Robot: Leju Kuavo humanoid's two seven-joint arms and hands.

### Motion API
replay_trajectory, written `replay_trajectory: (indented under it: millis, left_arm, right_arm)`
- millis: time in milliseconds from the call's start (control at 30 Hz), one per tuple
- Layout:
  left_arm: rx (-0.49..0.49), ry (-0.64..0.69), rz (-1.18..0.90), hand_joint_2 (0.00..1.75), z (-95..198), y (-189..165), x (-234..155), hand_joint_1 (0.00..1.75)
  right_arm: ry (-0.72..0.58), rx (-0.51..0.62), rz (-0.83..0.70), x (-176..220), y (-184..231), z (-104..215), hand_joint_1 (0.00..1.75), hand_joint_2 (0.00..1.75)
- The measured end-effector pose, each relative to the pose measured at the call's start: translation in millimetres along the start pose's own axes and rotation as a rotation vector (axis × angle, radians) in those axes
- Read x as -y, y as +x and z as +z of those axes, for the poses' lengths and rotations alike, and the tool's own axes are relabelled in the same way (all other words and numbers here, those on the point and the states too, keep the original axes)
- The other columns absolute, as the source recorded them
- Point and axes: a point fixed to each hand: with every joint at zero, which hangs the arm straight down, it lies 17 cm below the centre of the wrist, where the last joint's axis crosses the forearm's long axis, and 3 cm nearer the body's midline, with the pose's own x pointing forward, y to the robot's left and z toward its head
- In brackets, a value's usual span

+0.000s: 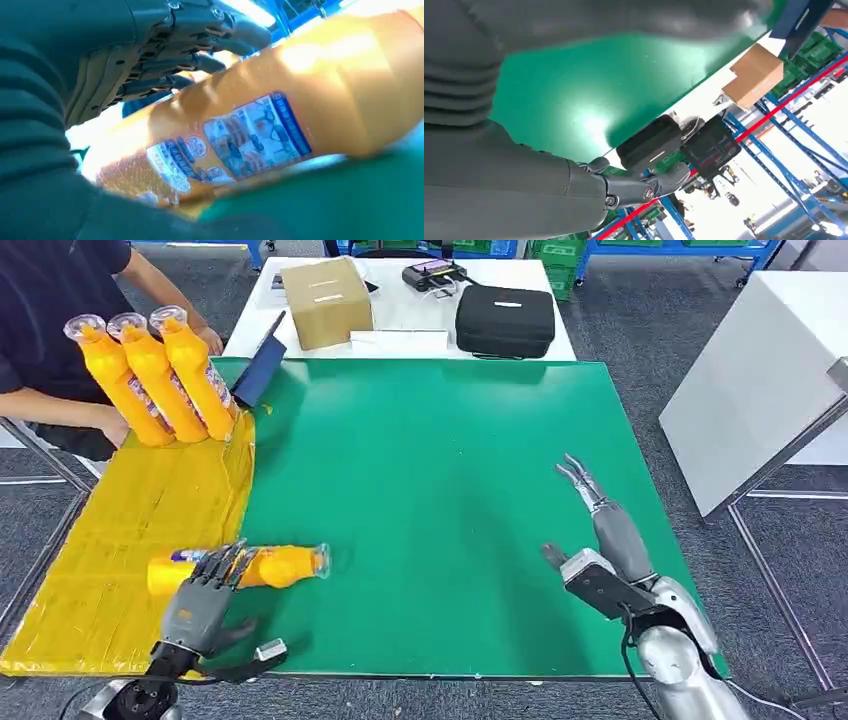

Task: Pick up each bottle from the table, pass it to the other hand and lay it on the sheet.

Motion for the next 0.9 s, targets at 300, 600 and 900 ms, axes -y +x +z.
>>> replay_trajectory:
  millis: [300,600,900]
  left_arm:
    - [-0.020,0.057,0.265,0.00,-10,1,-23,0.00]
    - [0.144,0.476,1.596,0.00,-18,12,-178,0.00]
    - [0.275,0.652,1.749,0.00,15,11,-245,0.00]
  right_arm:
    - [0.013,-0.016,0.033,-16,-5,10,0.00,0.00]
    - [-0.128,0.096,-0.120,-59,58,13,0.00,0.00]
    - [-0.196,0.166,-0.167,-76,108,9,0.00,0.00]
